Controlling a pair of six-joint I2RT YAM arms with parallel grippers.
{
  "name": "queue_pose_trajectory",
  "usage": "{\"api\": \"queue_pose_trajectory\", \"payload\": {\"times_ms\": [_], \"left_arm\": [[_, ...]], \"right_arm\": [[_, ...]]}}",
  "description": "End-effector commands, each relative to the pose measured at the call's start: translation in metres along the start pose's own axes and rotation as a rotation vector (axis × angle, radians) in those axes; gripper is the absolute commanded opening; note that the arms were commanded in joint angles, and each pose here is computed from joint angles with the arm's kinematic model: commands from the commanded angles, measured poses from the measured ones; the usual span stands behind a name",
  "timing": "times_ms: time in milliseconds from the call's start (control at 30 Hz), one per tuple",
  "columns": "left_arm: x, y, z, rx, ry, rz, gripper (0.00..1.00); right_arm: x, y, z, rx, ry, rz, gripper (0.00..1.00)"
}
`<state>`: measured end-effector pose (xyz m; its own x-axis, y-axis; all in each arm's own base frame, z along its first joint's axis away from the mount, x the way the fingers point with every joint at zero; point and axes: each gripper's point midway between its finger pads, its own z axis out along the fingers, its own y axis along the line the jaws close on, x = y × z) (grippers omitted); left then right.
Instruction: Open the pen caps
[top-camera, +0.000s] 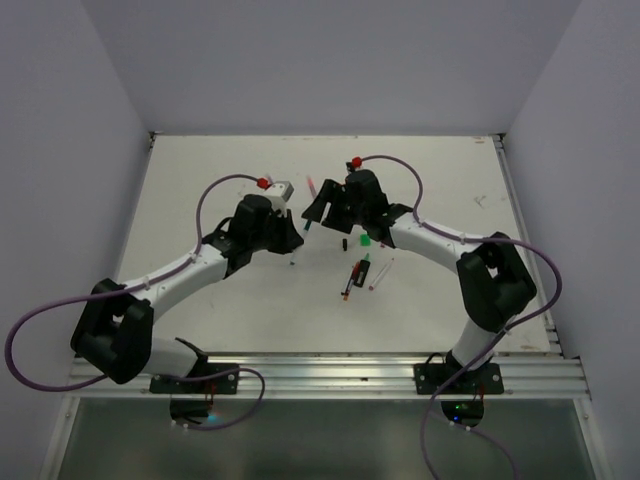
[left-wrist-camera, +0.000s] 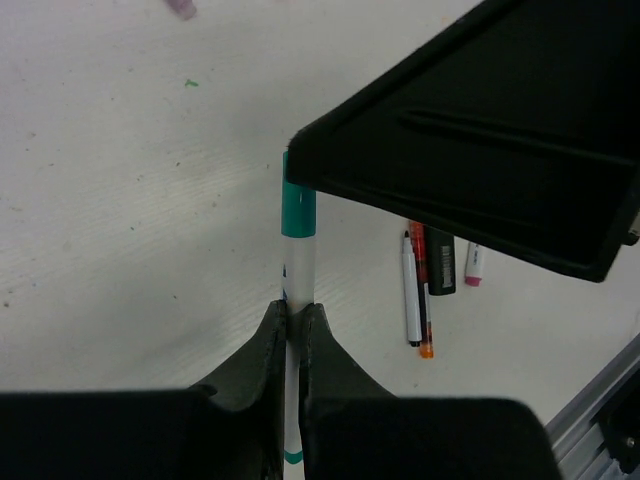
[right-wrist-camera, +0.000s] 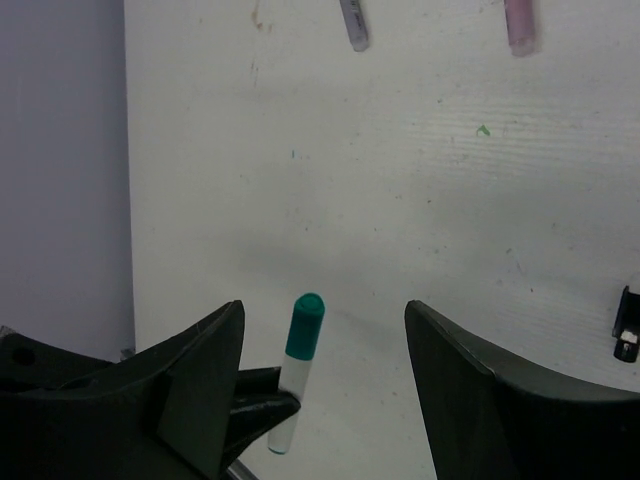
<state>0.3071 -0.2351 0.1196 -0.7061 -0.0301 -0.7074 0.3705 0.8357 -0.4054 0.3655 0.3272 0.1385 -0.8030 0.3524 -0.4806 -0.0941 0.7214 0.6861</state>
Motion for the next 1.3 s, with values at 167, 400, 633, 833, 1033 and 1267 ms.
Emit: {"api": "queue_pose_trajectory", "payload": {"times_ms": [167, 400, 633, 833, 1033, 1267], "left_arm": [[-0.016, -0.027, -0.006, 0.104, -0.079, 0.042, 0.0], [-0.018, -0.031, -0.006, 0.119, -0.08, 0.045, 0.0], [-0.013, -0.032, -0.007, 0.128, -0.068, 0.041, 0.0], [-0.01, -0.032, -0.008, 0.133, -0.068, 0.033, 0.0], [-0.006, -0.033, -0.008, 0.145, -0.064, 0.027, 0.0], [-0.006, -0.034, -0.008, 0.151, -0.064, 0.022, 0.0]], "right_arm": [[-0.004, 0.037, 0.013, -0.101, -0.019, 0.032, 0.67], [0.01, 0.034, 0.016, -0.087, 0.001, 0.036, 0.63], [0.008, 0.029, 0.014, -0.076, -0.026, 0.044, 0.56], [0.003, 0.024, 0.011, -0.053, -0.064, 0.05, 0.52], [0.002, 0.017, 0.009, -0.041, -0.096, 0.061, 0.4], [0.001, 0.022, 0.009, -0.063, -0.097, 0.06, 0.32]]}}
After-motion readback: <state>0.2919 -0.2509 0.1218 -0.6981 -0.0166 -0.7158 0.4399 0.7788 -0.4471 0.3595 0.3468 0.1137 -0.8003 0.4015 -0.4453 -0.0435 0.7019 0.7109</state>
